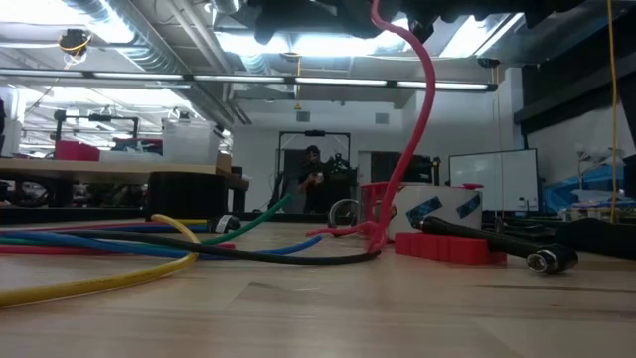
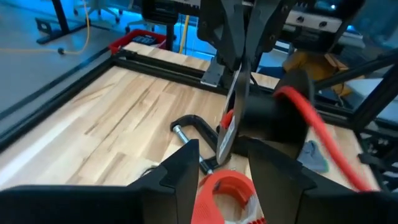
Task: Coil cords
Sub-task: Coil the red wire onto the spool
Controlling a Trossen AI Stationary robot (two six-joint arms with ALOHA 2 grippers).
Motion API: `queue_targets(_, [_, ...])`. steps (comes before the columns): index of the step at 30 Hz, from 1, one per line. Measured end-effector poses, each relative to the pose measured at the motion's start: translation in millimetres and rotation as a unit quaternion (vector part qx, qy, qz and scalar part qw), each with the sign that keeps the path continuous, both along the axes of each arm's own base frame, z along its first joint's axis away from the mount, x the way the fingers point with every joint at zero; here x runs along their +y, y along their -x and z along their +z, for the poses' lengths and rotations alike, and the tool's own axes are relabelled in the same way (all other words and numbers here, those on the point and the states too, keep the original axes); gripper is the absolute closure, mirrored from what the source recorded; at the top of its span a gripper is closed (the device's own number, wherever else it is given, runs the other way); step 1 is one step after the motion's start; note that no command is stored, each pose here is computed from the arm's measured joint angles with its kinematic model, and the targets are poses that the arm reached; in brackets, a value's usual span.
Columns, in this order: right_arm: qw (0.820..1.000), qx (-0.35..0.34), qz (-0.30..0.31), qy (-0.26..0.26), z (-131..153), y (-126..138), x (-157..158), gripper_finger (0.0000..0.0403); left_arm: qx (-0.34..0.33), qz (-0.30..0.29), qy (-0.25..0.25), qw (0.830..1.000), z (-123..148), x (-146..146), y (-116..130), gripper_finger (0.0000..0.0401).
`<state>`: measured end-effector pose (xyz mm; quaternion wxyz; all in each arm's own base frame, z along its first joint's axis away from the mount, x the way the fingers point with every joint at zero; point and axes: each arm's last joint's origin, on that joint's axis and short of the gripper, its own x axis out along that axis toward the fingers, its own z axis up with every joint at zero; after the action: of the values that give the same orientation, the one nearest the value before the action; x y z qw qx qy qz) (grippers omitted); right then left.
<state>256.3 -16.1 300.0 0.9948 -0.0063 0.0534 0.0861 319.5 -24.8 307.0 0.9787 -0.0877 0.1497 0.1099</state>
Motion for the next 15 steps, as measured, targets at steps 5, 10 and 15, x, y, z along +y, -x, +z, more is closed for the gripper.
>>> queue_targets(5, [1.0, -0.009, 0.0, 0.001, 1.6, -0.2, 0.0, 0.0402, 0.003, -0.006, -0.02, 1.0, -1.6, 0.2, -1.9, 0.0271])
queue_targets(10, [1.0, -0.01, 0.0, 0.001, 1.8, -0.3, 0.0, 0.0402, 0.004, -0.006, -0.02, 1.0, -1.6, 0.2, -1.9, 0.0295])
queue_targets(15, [1.0, -0.011, 0.0, 0.001, 2.0, -0.3, 0.0, 0.0402, 0.009, -0.013, -0.045, 0.999, -1.6, 0.3, -1.9, 0.0378])
